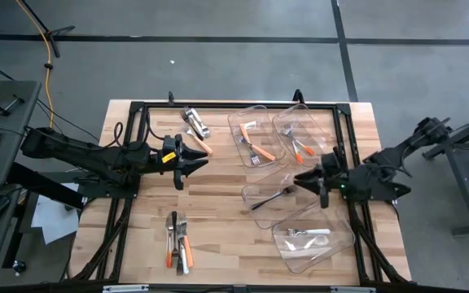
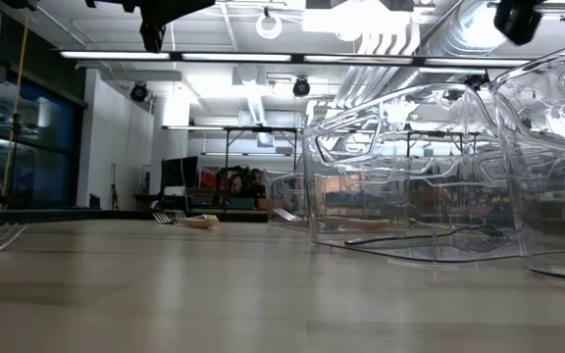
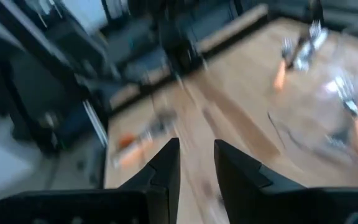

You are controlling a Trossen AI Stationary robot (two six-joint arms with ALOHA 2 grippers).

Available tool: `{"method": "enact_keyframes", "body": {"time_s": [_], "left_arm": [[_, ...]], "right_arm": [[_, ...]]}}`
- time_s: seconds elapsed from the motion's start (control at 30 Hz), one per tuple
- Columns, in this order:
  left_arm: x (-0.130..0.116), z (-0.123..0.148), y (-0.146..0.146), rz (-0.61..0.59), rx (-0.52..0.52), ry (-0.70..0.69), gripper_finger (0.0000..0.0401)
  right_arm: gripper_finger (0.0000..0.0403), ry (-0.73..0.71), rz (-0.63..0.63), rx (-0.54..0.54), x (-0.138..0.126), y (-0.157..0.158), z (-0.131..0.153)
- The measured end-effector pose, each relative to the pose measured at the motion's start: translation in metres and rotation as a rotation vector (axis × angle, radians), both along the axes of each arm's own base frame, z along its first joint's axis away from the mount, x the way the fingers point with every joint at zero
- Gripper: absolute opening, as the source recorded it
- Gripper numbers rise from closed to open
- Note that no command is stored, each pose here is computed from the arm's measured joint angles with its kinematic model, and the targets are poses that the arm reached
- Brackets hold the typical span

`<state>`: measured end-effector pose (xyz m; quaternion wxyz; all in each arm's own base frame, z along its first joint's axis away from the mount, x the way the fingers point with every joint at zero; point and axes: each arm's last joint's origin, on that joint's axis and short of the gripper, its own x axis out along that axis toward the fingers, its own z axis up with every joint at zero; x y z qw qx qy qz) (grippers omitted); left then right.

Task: Sort silverware by color (type)
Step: Put the light orange fork into the left transparent bin

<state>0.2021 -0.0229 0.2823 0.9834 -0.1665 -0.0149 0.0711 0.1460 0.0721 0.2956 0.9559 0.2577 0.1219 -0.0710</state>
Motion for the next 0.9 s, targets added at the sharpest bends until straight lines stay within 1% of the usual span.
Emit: {"method": "enact_keyframes", "body": {"time_s": [0.13, 0.23, 0.3, 0.4, 0.57, 0.63, 0.9], "left_arm": [[0.000, 0.000, 0.000, 0.001, 0.044, 0.006, 0.0115], [0.000, 0.001, 0.001, 0.023, 0.056, -0.001, 0.0115], [0.000, 0.003, 0.001, 0.040, 0.044, -0.022, 0.0115], [-0.001, 0.006, 0.002, 0.057, 0.020, -0.059, 0.0115], [0.000, 0.006, 0.009, 0.088, 0.020, -0.061, 0.0115], [0.000, 0.006, 0.011, 0.101, 0.020, -0.060, 0.0115], [0.001, 0.006, 0.018, 0.136, 0.021, -0.060, 0.0115]], "right_arm": [[0.0083, -0.190, -0.041, -0.008, 0.015, -0.011, -0.016], [0.0083, -0.250, -0.059, -0.038, 0.026, -0.024, -0.021], [0.0083, -0.248, -0.057, -0.046, 0.033, -0.033, -0.020], [0.0083, -0.238, -0.028, -0.091, 0.046, -0.046, -0.014], [0.0083, -0.216, 0.002, -0.180, 0.062, -0.063, -0.007], [0.0083, -0.205, 0.008, -0.198, 0.067, -0.068, -0.006], [0.0083, -0.192, 0.047, -0.192, 0.080, -0.075, -0.007]]}}
